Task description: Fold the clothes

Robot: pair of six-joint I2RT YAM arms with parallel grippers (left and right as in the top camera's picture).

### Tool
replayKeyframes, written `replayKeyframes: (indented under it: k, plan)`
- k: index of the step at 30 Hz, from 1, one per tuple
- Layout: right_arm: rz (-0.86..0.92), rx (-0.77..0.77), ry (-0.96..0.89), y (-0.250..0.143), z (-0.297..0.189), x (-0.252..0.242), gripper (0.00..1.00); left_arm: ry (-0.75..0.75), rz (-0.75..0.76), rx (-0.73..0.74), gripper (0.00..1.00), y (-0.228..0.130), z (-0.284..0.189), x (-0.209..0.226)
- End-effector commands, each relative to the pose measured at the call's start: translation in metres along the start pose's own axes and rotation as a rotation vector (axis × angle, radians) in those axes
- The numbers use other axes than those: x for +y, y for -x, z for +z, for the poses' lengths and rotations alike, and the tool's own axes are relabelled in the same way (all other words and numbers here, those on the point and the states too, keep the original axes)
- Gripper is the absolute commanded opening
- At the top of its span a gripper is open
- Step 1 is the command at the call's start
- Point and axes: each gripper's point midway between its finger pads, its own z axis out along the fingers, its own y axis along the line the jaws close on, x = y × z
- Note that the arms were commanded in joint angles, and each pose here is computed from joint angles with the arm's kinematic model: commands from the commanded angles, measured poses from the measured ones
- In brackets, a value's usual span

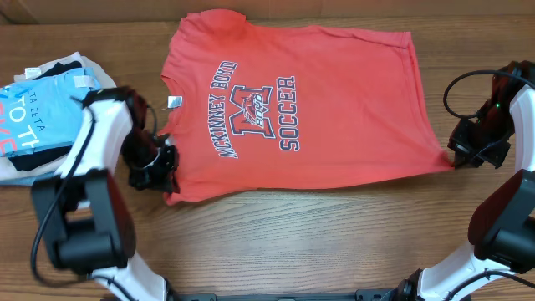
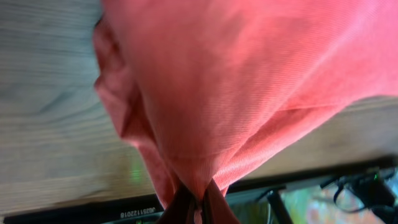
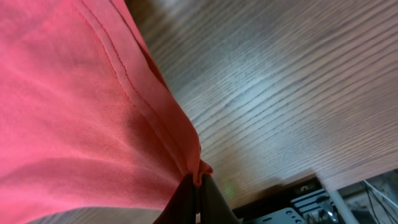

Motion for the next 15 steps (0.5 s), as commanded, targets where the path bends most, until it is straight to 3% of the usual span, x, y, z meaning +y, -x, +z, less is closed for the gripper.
replayKeyframes:
  k: [1,15]
  plan:
    - [0.021,0.007,-0.022,-0.006,0.008,-0.007,0.04,0.0,-0.091,-0.06,0.04,-0.012,-0.003,0.014]
    - [0.123,0.154,0.044,-0.036,0.076,-0.023,0.04,-0.047,-0.293,-0.135,0.04,-0.046,-0.016,0.055]
